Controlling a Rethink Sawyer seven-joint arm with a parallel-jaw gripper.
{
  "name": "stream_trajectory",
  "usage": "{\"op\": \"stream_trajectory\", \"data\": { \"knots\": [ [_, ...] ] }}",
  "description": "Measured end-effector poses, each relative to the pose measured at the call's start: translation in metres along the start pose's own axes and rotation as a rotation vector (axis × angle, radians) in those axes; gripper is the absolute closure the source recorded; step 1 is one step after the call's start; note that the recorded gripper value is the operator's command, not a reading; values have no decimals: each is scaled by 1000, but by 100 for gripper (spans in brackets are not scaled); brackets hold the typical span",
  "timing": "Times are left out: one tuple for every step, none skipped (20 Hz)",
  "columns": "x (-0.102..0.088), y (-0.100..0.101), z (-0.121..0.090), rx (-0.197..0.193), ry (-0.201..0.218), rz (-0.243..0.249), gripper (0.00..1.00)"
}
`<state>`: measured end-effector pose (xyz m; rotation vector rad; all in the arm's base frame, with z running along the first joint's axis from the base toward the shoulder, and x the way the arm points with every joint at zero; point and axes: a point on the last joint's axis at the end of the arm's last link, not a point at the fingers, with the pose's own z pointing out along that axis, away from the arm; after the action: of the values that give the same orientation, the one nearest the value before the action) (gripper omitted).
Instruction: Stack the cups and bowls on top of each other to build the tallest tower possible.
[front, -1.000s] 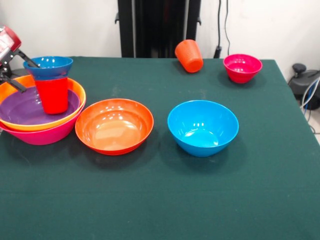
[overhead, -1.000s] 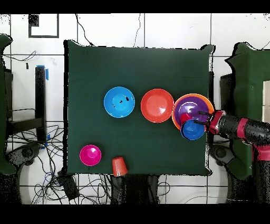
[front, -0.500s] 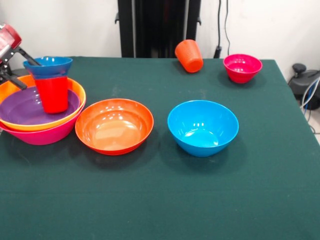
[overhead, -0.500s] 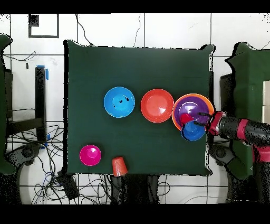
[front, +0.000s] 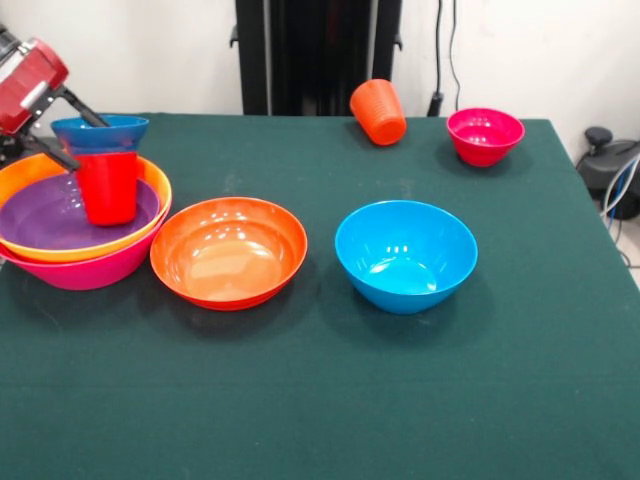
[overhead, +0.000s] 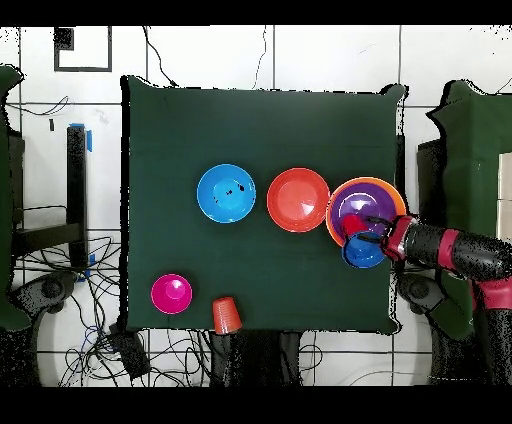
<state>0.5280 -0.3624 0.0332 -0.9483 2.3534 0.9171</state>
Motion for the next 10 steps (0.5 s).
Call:
{"op": "stream_trajectory", "data": {
  "knots": [
    [-2,3,3,6,-3,-7,0],
    [-4,5,7,13,-6,-13,0],
    [-6,6,9,18,-9,-17,0],
    [-7,7,11,22,-12,-20,0],
    [-9,8,13,30,-16,-25,0],
    [-10,9,15,33,-18,-27,0],
    [-11,10,16,37,-20,-30,0],
    [-13,13,19,42,-25,-35,0],
    [-14,14,21,46,-28,-39,0],
    [-15,15,23,48,-30,-42,0]
  ]
}}
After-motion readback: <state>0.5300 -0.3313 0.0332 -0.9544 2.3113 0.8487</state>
